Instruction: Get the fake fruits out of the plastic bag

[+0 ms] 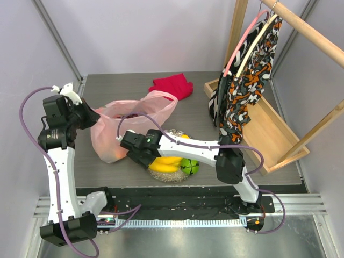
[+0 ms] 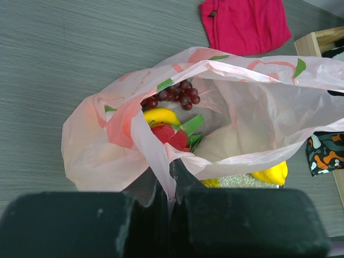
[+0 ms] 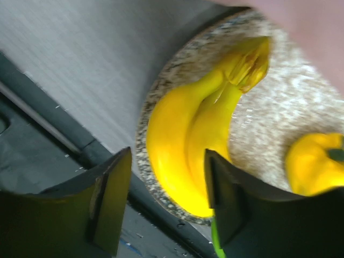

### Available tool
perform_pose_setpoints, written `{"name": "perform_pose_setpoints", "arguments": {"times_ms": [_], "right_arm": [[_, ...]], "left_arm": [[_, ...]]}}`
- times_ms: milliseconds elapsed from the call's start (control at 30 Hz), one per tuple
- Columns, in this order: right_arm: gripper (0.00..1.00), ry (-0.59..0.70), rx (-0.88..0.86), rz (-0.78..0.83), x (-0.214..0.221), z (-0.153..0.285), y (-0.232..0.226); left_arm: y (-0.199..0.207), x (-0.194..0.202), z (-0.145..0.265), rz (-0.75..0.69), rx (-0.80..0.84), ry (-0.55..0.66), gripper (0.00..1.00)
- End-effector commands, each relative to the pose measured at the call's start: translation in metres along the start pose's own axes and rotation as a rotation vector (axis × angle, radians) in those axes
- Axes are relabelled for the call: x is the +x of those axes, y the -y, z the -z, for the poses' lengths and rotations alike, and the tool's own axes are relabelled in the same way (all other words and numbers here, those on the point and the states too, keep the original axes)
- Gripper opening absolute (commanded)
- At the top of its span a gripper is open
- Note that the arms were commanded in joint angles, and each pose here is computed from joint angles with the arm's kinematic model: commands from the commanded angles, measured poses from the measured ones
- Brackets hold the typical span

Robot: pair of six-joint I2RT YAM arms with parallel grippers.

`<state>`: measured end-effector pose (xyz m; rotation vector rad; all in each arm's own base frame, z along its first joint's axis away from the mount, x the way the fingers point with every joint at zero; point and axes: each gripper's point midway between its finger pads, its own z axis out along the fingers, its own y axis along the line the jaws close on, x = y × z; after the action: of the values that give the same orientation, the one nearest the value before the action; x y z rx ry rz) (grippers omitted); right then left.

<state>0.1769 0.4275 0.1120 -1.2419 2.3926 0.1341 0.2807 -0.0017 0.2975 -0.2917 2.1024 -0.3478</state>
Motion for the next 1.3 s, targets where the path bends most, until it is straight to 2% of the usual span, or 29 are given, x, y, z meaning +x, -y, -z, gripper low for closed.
{"name": "perform_pose_setpoints", "arguments": {"times_ms": [0,100,200,400,533,600,767,1000,1100,1267], "right_arm": [[0.71,0.003,-0.179,0.012,-0.008,0.001,-0.032],[0.83,0.017,-0.223,0.034,-0.012,0.012,-0.034],[0.84,0.053,-0.253,0.029,-0.020,0.026,-0.025],[0.88,0.099,-0.202,0.144,-0.017,0.047,0.001],[0.90,0.100,-0.114,0.219,-0.010,0.041,0.028],[0.93,0.059,-0.101,0.283,0.001,0.035,0.036],[0.99,-0.018,-0.079,0.382,0.022,0.016,0.045],[1.00,-0.065,-0.085,0.431,0.027,-0.014,0.044],[0.90,-0.078,-0.122,0.408,0.028,-0.021,0.041],[0.66,-0.082,-0.212,0.353,0.023,-0.026,0.035]], "left_arm": [[0.009,-0.008,0.005,-0.024,0.039,0.041,0.00],[0.011,-0.007,0.003,-0.025,0.054,0.031,0.00],[0.013,-0.008,0.003,-0.036,0.069,0.022,0.00],[0.015,-0.003,0.006,-0.083,0.086,-0.008,0.01],[0.019,0.001,0.017,-0.133,0.104,-0.022,0.03],[0.021,0.006,0.023,-0.157,0.117,-0.036,0.06],[0.020,0.011,0.033,-0.198,0.110,-0.051,0.08],[0.020,0.018,0.029,-0.185,0.120,-0.081,0.08],[0.018,0.021,0.025,-0.180,0.121,-0.095,0.08],[0.018,0.024,0.021,-0.170,0.127,-0.107,0.08]]}}
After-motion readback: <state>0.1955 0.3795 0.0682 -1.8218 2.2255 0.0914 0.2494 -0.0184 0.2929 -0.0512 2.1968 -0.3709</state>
